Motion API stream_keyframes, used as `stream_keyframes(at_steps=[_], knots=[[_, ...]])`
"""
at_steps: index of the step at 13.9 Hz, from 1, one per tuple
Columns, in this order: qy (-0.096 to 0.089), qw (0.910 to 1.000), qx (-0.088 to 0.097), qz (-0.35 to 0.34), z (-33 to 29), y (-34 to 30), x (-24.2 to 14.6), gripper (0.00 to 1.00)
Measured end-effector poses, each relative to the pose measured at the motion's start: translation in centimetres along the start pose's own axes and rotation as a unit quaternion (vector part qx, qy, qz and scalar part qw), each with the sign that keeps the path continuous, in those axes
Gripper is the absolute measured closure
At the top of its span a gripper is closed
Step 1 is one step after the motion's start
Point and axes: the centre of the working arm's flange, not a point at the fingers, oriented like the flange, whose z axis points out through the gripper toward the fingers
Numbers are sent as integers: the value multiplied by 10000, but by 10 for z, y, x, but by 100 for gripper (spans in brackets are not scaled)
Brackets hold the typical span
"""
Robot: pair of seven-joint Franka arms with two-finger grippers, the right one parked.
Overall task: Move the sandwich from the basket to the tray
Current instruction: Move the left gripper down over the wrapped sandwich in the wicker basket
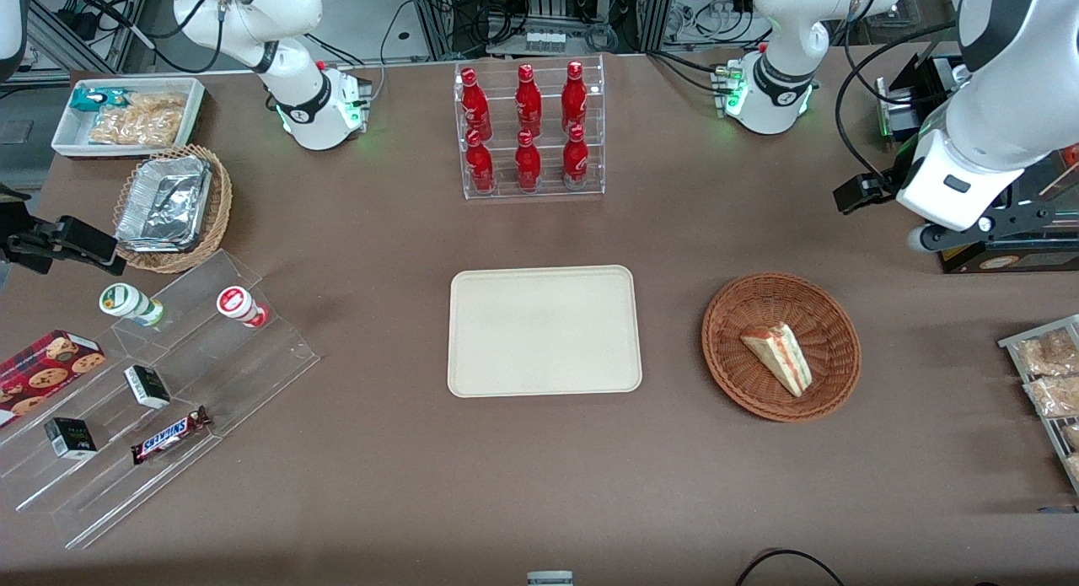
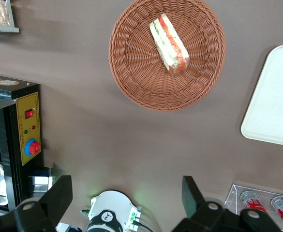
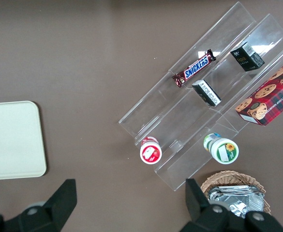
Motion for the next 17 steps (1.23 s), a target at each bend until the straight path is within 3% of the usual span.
stream_keyframes(at_steps=[7, 12, 14, 17], knots=[[-90, 10000, 18, 24, 8, 1, 6, 0], [-719, 9972, -23, -198, 100, -12, 80, 0], [-699, 9965, -113, -441, 147, -2, 110, 0], [-450, 9928, -246, -1085, 207, 21, 126, 0]])
